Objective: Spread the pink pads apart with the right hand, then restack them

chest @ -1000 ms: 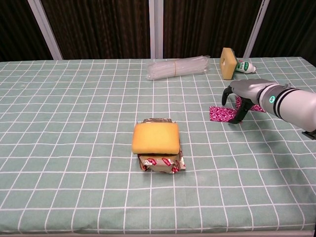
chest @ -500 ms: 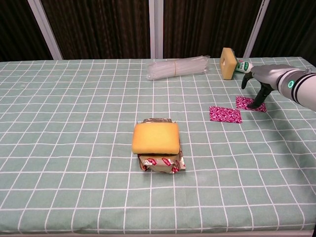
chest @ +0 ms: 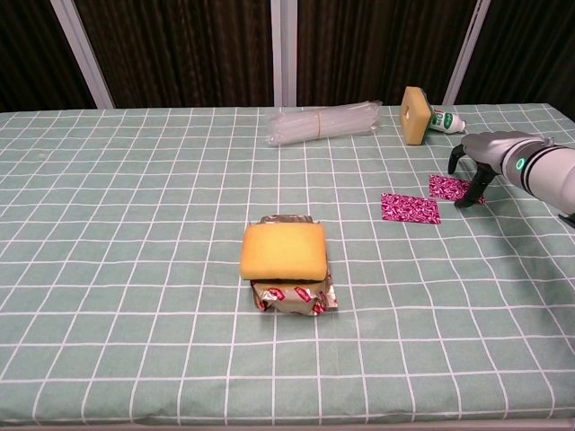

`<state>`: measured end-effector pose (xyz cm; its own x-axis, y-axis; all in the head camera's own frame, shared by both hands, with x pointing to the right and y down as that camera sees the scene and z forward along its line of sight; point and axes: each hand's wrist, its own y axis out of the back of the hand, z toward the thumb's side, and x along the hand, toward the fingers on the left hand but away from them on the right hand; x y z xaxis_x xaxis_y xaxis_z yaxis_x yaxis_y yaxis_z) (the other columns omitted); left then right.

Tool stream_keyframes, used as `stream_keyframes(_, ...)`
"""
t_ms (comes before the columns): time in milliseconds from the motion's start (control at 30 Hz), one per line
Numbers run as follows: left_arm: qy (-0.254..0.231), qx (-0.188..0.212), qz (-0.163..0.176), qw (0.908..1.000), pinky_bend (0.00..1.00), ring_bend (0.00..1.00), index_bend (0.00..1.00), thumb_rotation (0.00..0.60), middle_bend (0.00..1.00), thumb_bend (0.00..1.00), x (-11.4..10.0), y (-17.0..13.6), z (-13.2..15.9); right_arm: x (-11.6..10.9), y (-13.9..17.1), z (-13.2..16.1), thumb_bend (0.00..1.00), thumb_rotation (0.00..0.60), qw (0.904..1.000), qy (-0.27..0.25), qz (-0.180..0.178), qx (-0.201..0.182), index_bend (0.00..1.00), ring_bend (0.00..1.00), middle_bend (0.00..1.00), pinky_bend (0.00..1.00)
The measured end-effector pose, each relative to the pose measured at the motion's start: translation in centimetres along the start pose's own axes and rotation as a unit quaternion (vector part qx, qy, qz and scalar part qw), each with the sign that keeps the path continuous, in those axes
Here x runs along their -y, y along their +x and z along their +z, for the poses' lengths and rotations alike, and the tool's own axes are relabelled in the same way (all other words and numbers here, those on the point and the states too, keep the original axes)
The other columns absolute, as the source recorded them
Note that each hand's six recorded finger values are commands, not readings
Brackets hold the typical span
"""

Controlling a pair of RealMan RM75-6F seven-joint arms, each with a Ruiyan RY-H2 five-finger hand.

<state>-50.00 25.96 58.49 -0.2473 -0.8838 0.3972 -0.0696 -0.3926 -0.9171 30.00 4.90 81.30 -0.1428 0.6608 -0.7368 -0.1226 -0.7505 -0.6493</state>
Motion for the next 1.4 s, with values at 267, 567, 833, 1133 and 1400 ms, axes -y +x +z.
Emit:
stream_keyframes(267,-0.001,-0.001,0.0,1.0,0.13,0.09,0.22,0.6,0.09,0.2,0.0,0.1,-0.1,0.3,-0.2,0.4,0.16,0.53,1.0,-0.001,0.0,-0.003,0.29,0.0,0.07,0.0)
stream_keyframes(567,-0.001,-0.002,0.0,1.0,0.13,0.09,0.22,0.6,0.09,0.2,0.0,-0.1,-0.1,0.4,-0.2,0.4,0.16,0.529,1.0,-0.005,-0.001,-0.001,0.34,0.0,0.08,0.0)
stream_keyframes(833,-0.001,0.001,0.002,1.0,0.13,0.09,0.22,0.6,0.09,0.2,0.0,0.1,0.0,-0.6,0.2,0.2,0.16,0.527,0.9998,-0.007,-0.016,-0.007,0.35,0.0,0.08,0.0)
stream_keyframes(1133,-0.001,0.003,0.004,1.0,0.13,0.09,0.22,0.6,0.09,0.2,-0.2,0.1,0.1,-2.7,1.7,0.3,0.16,0.531,0.9987,-0.014,-0.035,-0.035,0.35,0.0,0.08,0.0)
stream_keyframes(1400,-0.002,0.002,0.004,1.0,0.13,0.09,0.22,0.6,0.09,0.2,-0.1,-0.1,0.1,-3.5,4.5,3.3,0.16,0.526,0.9935,-0.008,-0.033,-0.109,0.34,0.0,0.08,0.0)
